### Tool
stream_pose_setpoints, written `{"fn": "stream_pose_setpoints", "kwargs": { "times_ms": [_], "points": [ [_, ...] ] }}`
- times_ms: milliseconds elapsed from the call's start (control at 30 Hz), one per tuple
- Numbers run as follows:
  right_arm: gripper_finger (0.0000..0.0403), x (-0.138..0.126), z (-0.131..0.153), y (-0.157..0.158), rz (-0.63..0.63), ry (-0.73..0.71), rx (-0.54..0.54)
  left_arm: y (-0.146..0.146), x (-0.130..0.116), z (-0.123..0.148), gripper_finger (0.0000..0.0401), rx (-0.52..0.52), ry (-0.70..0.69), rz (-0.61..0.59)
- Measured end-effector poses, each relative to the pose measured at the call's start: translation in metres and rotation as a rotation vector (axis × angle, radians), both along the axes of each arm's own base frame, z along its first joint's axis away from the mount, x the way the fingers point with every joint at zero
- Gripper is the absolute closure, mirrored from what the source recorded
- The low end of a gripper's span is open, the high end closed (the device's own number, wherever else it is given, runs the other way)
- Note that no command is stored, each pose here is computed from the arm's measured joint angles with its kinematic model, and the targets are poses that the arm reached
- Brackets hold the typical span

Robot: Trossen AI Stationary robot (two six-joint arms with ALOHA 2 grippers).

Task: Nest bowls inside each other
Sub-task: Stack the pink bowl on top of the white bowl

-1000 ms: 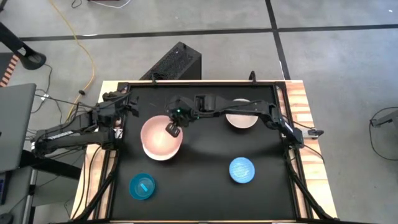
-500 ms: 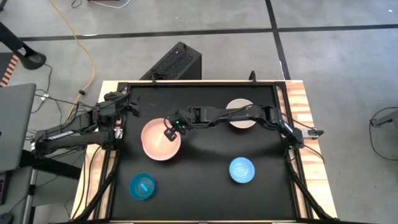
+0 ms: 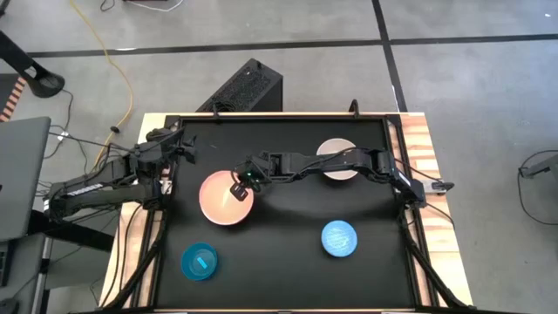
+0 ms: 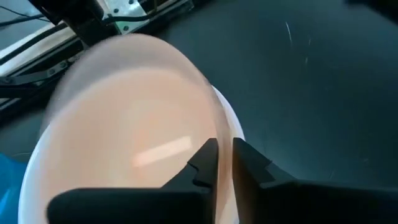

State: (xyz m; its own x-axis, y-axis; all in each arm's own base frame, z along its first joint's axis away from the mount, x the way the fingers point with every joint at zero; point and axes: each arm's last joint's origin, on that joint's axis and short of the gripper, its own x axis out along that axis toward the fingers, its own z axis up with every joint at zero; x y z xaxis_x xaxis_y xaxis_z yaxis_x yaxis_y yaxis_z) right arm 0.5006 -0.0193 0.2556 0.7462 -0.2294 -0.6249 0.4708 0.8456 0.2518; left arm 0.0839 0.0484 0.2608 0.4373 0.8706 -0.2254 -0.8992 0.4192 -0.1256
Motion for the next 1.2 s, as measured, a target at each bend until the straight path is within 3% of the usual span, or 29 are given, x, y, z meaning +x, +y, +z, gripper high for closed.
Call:
{"fn": "stream_pose_setpoints", "kwargs": {
  "times_ms": [333, 567, 700, 900, 1200],
  "points": [
    [0.0280, 0.001, 0.002, -0.004, 0.014, -0.020, 0.027, 0.000, 0.000, 0.000, 0.0173, -0.001, -0.002, 0.001],
    [0.0249, 0.004, 0.023, -0.017, 0.128, -0.092, 0.109, 0.000, 0.000, 0.000, 0.0173, 0.001, 0.002, 0.001],
    [0.0276, 0.004, 0.030, -0.023, 0.204, -0.122, 0.142, 0.000, 0.000, 0.000, 0.0173, -0.002, -0.001, 0.002],
    [0.0389, 0.001, 0.021, -0.038, 0.238, -0.093, 0.195, 0.000, 0.000, 0.000, 0.0173, -0.003, -0.004, 0.002],
    [0.0399, -0.001, 0.007, -0.062, 0.289, -0.054, 0.270, 0.000, 0.000, 0.000, 0.0173, -0.005, -0.006, 0.003]
  ]
}}
